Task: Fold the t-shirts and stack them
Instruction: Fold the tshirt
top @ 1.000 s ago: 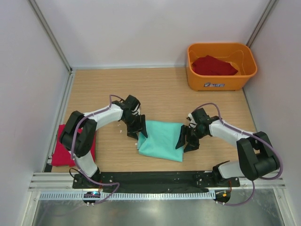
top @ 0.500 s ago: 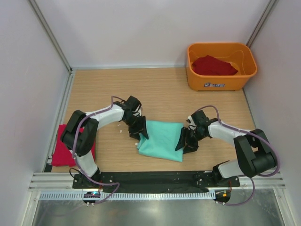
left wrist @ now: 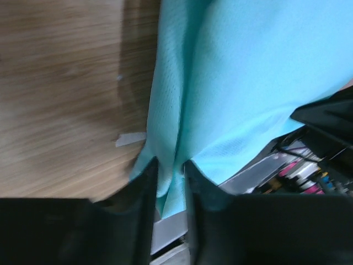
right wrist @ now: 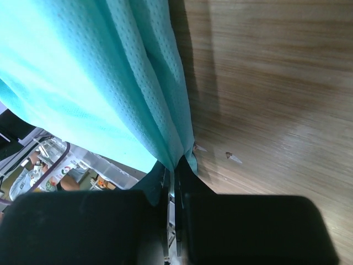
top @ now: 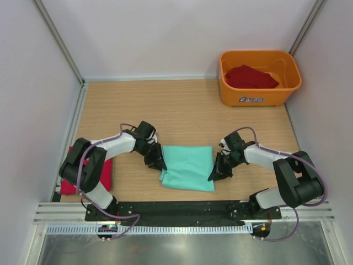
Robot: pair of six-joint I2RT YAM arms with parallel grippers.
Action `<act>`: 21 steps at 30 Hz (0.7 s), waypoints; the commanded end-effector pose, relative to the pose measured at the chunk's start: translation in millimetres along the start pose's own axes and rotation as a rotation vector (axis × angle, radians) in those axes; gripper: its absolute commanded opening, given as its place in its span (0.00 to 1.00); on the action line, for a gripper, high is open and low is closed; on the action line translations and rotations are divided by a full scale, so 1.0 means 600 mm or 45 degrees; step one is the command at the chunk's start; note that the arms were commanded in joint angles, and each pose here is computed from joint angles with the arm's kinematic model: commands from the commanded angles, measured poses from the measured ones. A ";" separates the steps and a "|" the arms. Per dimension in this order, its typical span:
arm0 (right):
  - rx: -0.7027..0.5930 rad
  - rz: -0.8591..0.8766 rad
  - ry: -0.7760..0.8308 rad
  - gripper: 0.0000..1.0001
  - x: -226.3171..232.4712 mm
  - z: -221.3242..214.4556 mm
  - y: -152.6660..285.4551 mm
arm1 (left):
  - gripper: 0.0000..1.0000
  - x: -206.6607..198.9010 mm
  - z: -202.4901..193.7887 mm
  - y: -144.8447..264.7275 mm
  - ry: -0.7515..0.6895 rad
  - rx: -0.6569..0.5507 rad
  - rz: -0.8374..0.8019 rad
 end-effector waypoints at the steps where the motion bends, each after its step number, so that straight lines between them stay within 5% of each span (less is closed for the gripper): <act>1: -0.028 0.012 0.017 0.05 0.003 0.001 0.007 | 0.33 -0.022 0.010 0.031 -0.040 -0.097 -0.108; 2: -0.033 0.007 0.024 0.09 0.004 0.002 0.008 | 0.44 -0.024 0.008 0.037 -0.046 -0.108 -0.112; 5: -0.028 0.004 0.044 0.19 0.007 0.003 0.013 | 0.53 -0.028 0.000 0.053 -0.051 -0.122 -0.110; 12: -0.055 -0.027 0.071 0.25 0.009 0.008 0.024 | 0.59 -0.016 0.007 0.047 -0.073 -0.132 -0.047; 15: -0.059 -0.031 0.063 0.25 0.010 0.007 0.026 | 0.82 -0.014 -0.006 0.043 -0.038 -0.075 -0.031; 21: -0.106 -0.052 0.078 0.48 0.021 0.013 0.045 | 0.77 -0.024 -0.027 0.069 -0.119 -0.143 -0.027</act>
Point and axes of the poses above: each gripper's point midway between its finger pads, its own y axis back along the fingers, its own x axis along the line the jaws close on, z = x × y, the point moved 4 cm from there along y, back along the fingers, and after that the axes turned 3 degrees about y, right-handed, at the moved point
